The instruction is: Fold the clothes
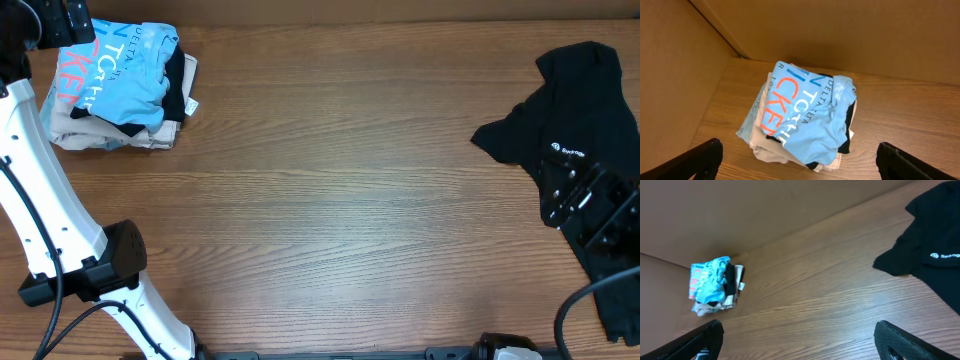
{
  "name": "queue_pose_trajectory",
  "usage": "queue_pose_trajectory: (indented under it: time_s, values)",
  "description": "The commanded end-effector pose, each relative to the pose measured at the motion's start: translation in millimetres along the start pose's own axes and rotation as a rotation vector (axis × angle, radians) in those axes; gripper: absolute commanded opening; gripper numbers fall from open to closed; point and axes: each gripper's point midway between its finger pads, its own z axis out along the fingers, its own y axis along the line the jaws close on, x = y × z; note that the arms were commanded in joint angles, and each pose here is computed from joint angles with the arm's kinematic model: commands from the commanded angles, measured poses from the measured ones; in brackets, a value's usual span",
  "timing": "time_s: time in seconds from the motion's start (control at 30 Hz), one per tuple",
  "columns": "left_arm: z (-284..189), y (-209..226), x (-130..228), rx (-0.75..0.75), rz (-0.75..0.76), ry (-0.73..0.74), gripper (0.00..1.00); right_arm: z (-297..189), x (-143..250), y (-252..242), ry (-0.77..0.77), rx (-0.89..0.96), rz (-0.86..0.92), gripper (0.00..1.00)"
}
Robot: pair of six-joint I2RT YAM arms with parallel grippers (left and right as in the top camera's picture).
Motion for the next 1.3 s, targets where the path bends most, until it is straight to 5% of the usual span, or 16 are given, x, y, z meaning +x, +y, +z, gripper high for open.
queue_pose_trajectory:
  time_s: [0.0,0.27,0.5,0.93,1.27]
  values:
    - [-2,2,-2,-0.006,-0.008,-0.009,1.0,-1,0,4,0.001,-0.021,0.003,1.0]
    - [-2,2,-2,-0.006,-0.008,-0.009,1.0,29,-20,-38,-0.042,0.188,-0.002,1.0]
    - [-2,2,-2,-0.006,-0.008,-0.008,1.0,76,-25,-39,-0.177,0.069,-0.071,1.0]
    - [-2,2,-2,-0.006,-0.008,-0.008,1.0,172,99,-86,-0.579,-0.185,-0.237,1.0]
    - [-2,2,-2,-0.006,-0.008,-0.008,1.0,196,152,-110,-0.599,-0.144,-0.382,1.0]
